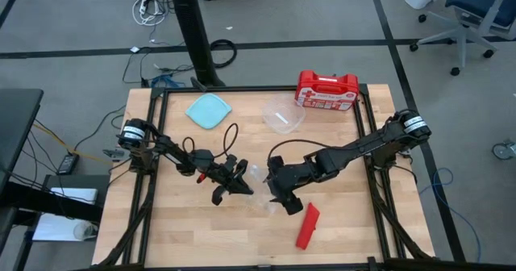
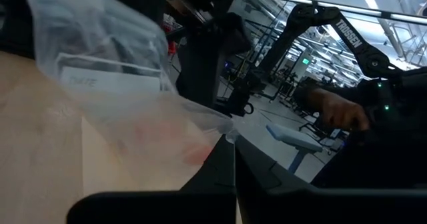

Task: Roll bandage
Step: Open the transparent zip bag

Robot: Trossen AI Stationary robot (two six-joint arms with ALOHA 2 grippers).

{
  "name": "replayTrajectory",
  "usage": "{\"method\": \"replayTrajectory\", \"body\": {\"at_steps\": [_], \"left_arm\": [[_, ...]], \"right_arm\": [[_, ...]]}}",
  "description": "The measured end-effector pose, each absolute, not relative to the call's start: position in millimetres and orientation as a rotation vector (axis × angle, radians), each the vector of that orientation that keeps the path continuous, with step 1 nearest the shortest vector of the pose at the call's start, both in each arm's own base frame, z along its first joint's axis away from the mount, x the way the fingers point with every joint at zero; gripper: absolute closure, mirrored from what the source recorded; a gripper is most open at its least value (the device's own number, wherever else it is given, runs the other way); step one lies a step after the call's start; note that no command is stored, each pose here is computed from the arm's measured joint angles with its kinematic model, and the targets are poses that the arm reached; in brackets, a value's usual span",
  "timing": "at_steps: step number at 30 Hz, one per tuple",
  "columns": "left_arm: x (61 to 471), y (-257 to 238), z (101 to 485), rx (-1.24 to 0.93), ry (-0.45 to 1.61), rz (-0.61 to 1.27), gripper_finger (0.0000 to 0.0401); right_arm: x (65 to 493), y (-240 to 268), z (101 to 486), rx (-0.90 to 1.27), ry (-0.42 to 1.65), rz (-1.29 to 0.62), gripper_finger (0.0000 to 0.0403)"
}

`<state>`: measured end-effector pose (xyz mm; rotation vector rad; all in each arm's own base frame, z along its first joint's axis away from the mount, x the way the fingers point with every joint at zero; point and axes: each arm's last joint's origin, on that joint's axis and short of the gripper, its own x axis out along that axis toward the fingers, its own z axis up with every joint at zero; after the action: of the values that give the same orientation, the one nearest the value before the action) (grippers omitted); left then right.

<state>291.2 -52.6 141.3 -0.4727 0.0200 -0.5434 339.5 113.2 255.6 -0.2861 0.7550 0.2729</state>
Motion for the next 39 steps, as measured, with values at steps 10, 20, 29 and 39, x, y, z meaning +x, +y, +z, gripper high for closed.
{"method": "replayTrajectory", "body": {"at_steps": [10,20,29,39], "left_arm": [[291.3,-52.4,141.3,-0.474,0.018,-0.534,0.0401],[291.5,-52.1,140.7,-0.476,0.021,-0.522,0.0401],[291.7,-52.1,139.0,-0.478,0.039,-0.518,0.0401],[291.9,-52.1,136.5,-0.481,0.065,-0.512,0.0401]], "right_arm": [[336.4,109.9,251.6,0.059,0.865,0.237,0.0097],[341.5,93.3,252.1,0.269,0.898,0.23,0.0124],[348.5,76.0,256.3,0.486,0.898,0.303,0.0245],[349.5,63.2,255.6,0.53,0.918,0.304,0.0351]]}}
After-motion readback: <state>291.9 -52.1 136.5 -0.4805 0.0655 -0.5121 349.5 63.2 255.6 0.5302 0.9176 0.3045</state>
